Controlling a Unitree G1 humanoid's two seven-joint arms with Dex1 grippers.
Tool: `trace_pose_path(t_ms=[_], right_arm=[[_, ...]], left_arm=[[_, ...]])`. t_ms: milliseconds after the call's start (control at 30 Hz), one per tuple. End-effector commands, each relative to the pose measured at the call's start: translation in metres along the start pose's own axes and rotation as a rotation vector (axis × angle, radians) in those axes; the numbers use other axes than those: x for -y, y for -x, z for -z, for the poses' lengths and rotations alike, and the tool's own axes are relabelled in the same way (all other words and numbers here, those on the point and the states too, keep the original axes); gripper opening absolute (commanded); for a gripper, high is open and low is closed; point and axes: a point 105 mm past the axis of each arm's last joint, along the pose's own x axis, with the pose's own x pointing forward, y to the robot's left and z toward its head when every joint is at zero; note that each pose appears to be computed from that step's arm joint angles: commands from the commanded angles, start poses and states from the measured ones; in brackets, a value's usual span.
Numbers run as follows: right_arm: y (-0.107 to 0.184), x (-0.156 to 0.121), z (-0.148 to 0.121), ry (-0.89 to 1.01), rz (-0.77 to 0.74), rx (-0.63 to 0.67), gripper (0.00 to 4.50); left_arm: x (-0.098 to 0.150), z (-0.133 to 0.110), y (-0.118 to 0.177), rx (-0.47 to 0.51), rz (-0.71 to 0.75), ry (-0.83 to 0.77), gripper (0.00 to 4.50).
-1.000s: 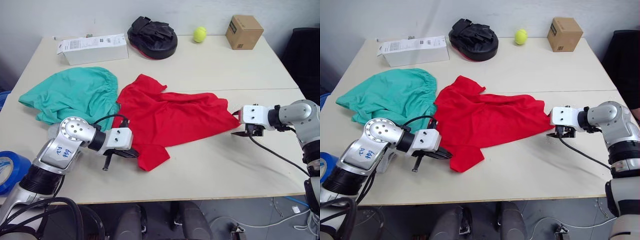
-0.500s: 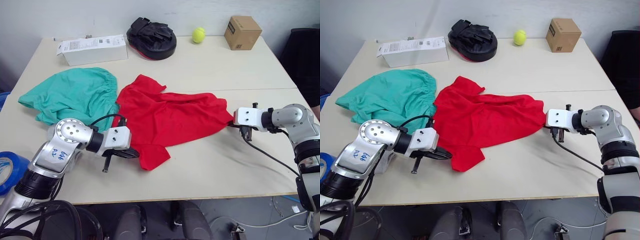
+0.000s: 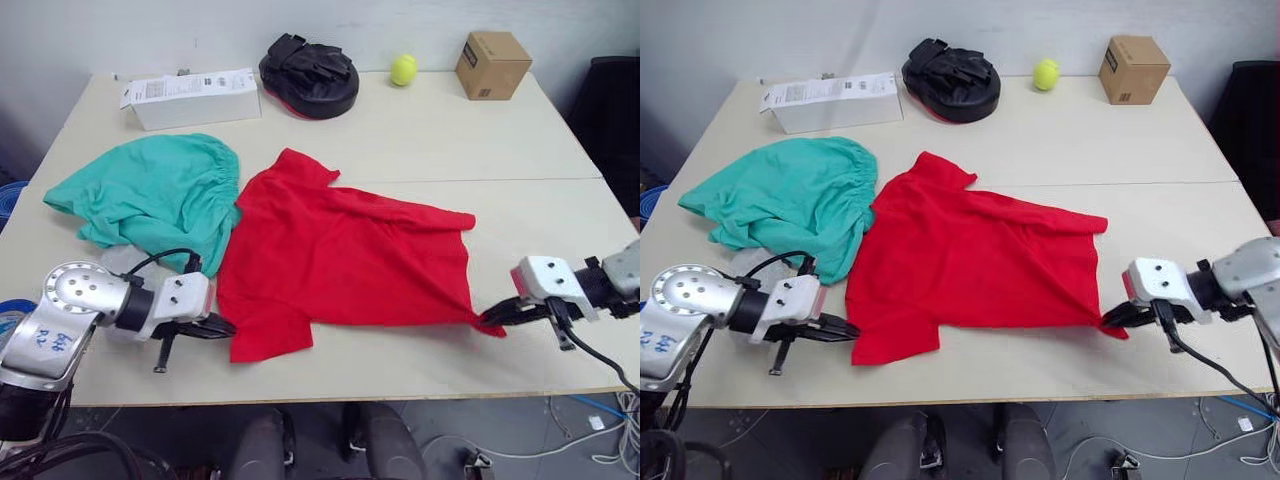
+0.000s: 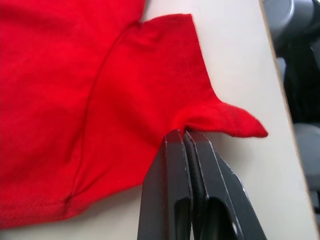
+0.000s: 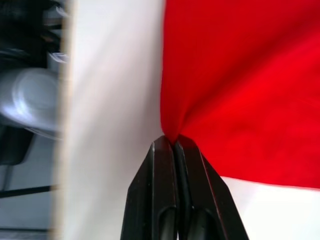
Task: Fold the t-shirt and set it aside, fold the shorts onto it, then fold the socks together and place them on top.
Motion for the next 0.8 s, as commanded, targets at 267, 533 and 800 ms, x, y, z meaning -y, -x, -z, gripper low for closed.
trace_pose_path(t_ms=[267, 533, 800], right_arm=[[-0.001, -0.035, 0.016, -0.052, -0.138, -0.055, 0.03], [0.000, 0.001, 0.025, 0.008, -0.032, -0.065, 0.03], [0.000, 0.004, 0.034, 0.043, -0.045, -0.118, 0.03]], left_arm=[[0.037, 0.007, 0.012, 0.005, 0.156, 0.055, 0.00], [0.025, -0.001, -0.006, 0.056, 0.114, 0.019, 0.00], [0.027, -0.003, -0.014, 0.067, 0.144, 0.049, 0.00]])
